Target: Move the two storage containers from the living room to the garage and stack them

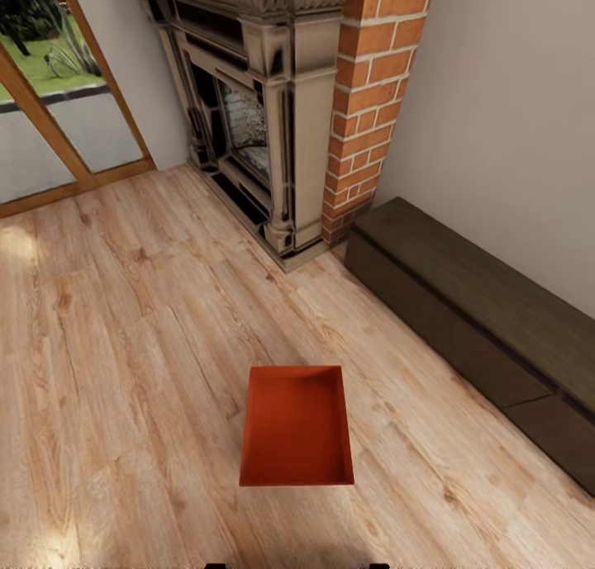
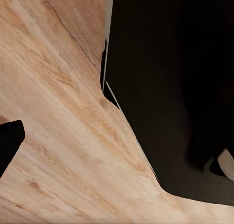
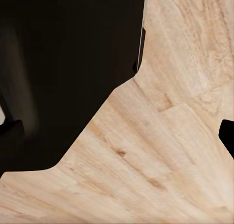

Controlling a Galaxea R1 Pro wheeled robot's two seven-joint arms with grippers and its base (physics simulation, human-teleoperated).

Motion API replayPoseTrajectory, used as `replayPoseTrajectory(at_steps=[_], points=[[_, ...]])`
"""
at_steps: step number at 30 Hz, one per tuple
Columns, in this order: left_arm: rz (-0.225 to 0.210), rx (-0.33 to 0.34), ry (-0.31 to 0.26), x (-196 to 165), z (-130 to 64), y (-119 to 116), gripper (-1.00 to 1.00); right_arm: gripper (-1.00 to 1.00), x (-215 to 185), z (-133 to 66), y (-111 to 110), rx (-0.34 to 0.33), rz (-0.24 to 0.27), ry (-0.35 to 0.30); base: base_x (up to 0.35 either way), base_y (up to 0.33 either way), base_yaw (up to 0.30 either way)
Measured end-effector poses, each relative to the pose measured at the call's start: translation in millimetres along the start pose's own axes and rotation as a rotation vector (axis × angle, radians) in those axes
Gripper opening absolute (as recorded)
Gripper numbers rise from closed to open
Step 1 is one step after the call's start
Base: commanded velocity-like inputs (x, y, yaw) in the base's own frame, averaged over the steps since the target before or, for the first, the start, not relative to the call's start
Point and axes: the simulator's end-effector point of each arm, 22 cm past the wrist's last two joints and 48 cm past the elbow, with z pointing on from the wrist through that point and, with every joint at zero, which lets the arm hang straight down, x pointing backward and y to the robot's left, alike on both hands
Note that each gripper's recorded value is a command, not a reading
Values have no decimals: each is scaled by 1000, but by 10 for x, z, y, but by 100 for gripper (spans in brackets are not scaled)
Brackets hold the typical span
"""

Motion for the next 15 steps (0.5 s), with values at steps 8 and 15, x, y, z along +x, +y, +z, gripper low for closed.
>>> replayPoseTrajectory(at_steps=[8,15], points=[[0,0,2,9,1,0,100,100,8,1,16,-1,5,2,0,0,0],[0,0,2,9,1,0,100,100,-10,1,31,-3,6,-6,0,0,0]])
